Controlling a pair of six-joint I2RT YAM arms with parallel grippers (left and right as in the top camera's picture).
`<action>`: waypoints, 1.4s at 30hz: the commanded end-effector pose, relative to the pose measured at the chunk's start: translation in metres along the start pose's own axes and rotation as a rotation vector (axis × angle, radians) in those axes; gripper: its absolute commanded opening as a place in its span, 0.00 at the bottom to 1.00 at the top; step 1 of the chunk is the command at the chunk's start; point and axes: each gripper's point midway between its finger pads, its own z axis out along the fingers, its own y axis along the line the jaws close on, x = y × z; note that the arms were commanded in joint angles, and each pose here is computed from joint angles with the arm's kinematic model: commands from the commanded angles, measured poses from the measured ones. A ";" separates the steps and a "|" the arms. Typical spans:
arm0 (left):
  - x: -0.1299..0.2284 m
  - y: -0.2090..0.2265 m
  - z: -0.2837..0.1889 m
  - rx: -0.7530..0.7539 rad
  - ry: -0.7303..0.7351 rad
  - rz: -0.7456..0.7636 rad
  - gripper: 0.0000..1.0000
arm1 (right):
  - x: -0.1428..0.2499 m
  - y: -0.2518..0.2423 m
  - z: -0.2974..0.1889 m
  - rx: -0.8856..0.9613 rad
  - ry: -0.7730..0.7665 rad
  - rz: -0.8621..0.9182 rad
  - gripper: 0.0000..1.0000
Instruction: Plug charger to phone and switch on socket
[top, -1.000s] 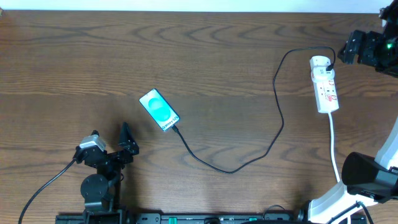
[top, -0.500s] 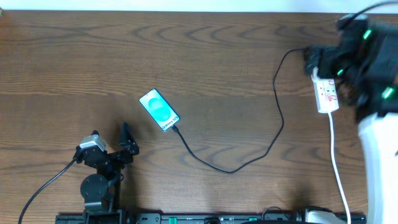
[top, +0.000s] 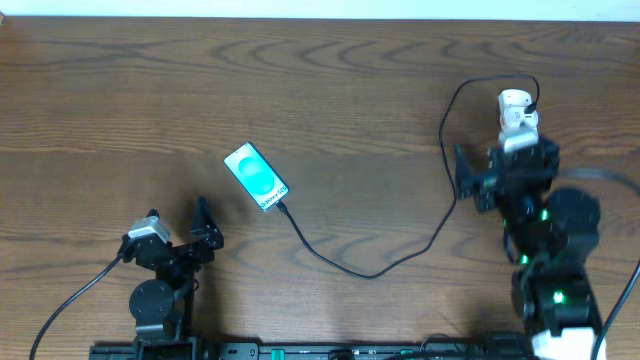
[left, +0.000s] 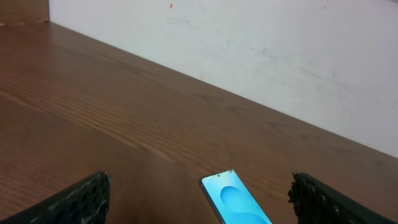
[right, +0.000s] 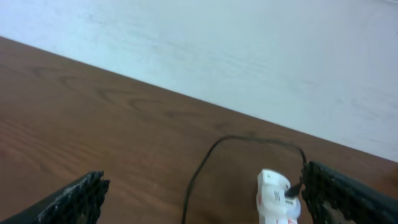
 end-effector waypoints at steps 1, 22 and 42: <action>0.015 0.009 0.001 -0.031 0.042 0.018 0.92 | 0.022 0.016 -0.014 -0.023 -0.019 -0.027 0.99; 0.015 0.009 0.001 -0.031 0.042 0.018 0.92 | 0.111 0.030 -0.042 0.067 -0.110 0.075 0.99; 0.015 0.009 0.001 -0.031 0.042 0.018 0.92 | 0.113 0.015 -0.044 0.131 -0.104 0.083 0.99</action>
